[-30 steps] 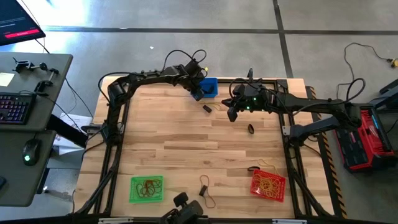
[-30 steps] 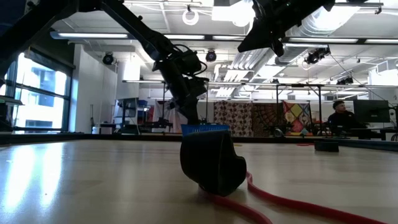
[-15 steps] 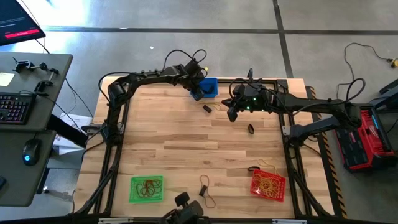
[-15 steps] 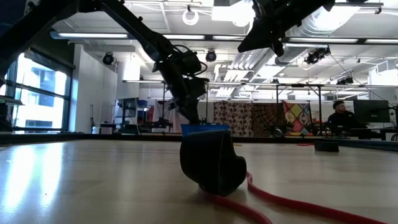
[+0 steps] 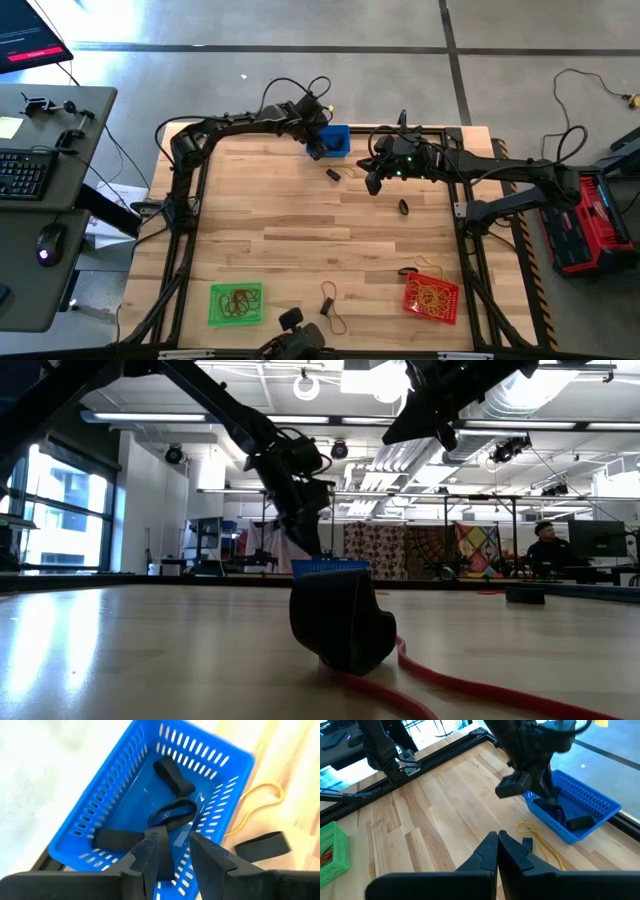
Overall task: Sort rubber bands into baskets
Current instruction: Put the red rubber band into the green basket
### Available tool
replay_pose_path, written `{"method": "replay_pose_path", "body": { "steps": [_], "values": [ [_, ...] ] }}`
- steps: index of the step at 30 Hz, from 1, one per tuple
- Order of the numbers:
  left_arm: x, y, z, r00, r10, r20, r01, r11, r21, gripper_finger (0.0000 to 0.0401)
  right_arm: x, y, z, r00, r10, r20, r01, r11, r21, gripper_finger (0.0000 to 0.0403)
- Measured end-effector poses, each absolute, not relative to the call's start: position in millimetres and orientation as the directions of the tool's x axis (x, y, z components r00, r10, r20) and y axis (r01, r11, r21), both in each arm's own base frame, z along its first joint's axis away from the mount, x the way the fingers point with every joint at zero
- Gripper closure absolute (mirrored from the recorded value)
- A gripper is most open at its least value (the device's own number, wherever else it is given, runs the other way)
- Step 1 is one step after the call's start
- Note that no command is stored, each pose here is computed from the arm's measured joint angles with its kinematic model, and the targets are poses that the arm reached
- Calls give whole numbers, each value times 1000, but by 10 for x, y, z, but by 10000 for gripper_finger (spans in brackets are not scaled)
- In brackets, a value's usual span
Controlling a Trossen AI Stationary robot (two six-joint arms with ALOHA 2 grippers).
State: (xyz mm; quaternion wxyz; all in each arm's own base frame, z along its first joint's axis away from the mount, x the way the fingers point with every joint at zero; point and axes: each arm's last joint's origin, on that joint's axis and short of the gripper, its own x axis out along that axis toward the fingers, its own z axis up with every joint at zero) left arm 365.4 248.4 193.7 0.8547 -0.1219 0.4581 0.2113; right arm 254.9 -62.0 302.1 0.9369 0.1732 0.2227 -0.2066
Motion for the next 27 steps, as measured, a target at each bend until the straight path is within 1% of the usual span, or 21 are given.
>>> {"method": "replay_pose_path", "body": {
  "steps": [2, 5, 11, 13, 21, 27],
  "values": [
    [3637, 2474, 2025, 503, 263, -823, -471, 882, -6, 300, 2549, -620, 3021, 815, -310, -489, 465, 854, 234, 403],
    [3613, 2455, 2162, 522, 291, -802, -475, 880, 10, 315, 2546, -619, 3016, 813, -309, -494, 466, 853, 233, 403],
    [3603, 2399, 2342, 629, 337, -701, -463, 886, 10, 376, 2538, -617, 3000, 803, -307, -510, 471, 852, 228, 403],
    [3579, 2382, 2361, 646, 345, -681, -469, 883, 3, 394, 2535, -617, 2996, 800, -307, -515, 472, 852, 226, 403],
    [3425, 2223, 2393, 716, 374, -589, -473, 881, -14, 400, 2526, -620, 2981, 794, -298, -530, 465, 859, 215, 403],
    [3280, 1969, 2414, 810, 327, -486, -402, 914, -55, 401, 2522, -618, 2973, 792, -287, -539, 448, 872, 195, 403]
  ]
}}
